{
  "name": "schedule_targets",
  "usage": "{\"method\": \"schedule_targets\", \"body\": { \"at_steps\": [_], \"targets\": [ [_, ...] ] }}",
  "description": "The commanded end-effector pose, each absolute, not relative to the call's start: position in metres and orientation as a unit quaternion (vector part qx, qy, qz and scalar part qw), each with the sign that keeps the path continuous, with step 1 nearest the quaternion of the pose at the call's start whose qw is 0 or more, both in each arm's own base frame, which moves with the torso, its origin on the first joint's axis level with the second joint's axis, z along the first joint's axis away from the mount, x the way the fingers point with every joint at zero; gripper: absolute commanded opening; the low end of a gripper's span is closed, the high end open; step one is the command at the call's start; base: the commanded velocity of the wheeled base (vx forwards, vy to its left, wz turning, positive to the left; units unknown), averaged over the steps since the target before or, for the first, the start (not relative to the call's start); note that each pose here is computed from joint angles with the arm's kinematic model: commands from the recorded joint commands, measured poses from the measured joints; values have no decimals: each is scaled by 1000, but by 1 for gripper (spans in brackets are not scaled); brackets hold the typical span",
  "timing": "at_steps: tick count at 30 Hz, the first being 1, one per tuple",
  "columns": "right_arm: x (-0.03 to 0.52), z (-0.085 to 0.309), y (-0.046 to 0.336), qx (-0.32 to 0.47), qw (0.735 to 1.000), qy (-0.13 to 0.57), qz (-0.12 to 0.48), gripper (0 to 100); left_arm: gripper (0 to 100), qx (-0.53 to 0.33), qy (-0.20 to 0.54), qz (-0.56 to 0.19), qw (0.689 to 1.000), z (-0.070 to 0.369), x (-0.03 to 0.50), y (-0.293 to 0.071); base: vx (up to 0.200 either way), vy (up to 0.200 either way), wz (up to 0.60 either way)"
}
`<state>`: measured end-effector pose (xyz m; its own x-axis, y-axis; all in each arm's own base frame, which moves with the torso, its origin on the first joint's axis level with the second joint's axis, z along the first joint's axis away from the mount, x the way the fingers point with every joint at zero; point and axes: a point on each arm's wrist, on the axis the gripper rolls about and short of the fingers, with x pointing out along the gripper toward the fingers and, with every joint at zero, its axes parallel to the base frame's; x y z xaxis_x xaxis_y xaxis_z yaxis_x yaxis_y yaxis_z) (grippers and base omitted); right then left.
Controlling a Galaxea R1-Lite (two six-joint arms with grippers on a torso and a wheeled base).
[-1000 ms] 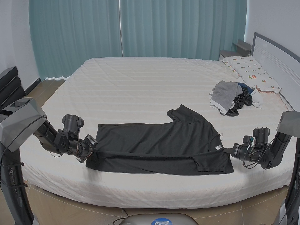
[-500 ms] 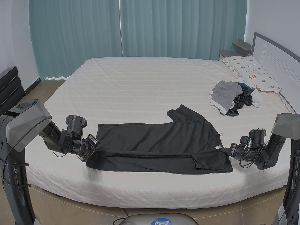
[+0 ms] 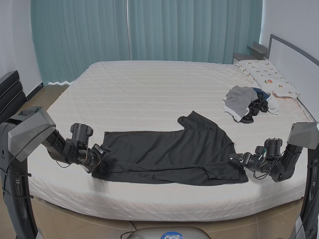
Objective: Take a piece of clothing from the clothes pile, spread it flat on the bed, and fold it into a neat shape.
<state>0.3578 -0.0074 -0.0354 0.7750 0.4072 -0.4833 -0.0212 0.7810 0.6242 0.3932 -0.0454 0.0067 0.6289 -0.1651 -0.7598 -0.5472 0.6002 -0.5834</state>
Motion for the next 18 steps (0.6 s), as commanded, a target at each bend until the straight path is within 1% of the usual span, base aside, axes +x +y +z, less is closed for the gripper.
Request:
{"method": "schedule_targets", "body": {
  "at_steps": [1,5,9,10,13,16,18],
  "targets": [
    [356,-11,-9,320,896,284,121,100,100,-435,416,124,789,7,390,-43,0,0,0],
    [340,10,-12,339,893,276,108,100,100,-428,423,128,788,9,377,-40,0,0,0],
    [319,18,-11,354,884,287,101,100,100,-444,394,116,797,28,367,-32,0,0,0],
    [307,19,-10,364,878,298,93,100,100,-452,381,116,798,33,362,-25,0,0,0],
    [292,20,-7,383,865,312,82,100,100,-458,379,122,795,33,358,-21,0,0,0],
    [290,21,-6,404,855,315,75,100,100,-458,386,121,792,30,354,-20,200,0,0],
    [291,21,-6,408,853,316,74,100,100,-462,390,112,788,32,353,-21,200,0,0]
  ]
}}
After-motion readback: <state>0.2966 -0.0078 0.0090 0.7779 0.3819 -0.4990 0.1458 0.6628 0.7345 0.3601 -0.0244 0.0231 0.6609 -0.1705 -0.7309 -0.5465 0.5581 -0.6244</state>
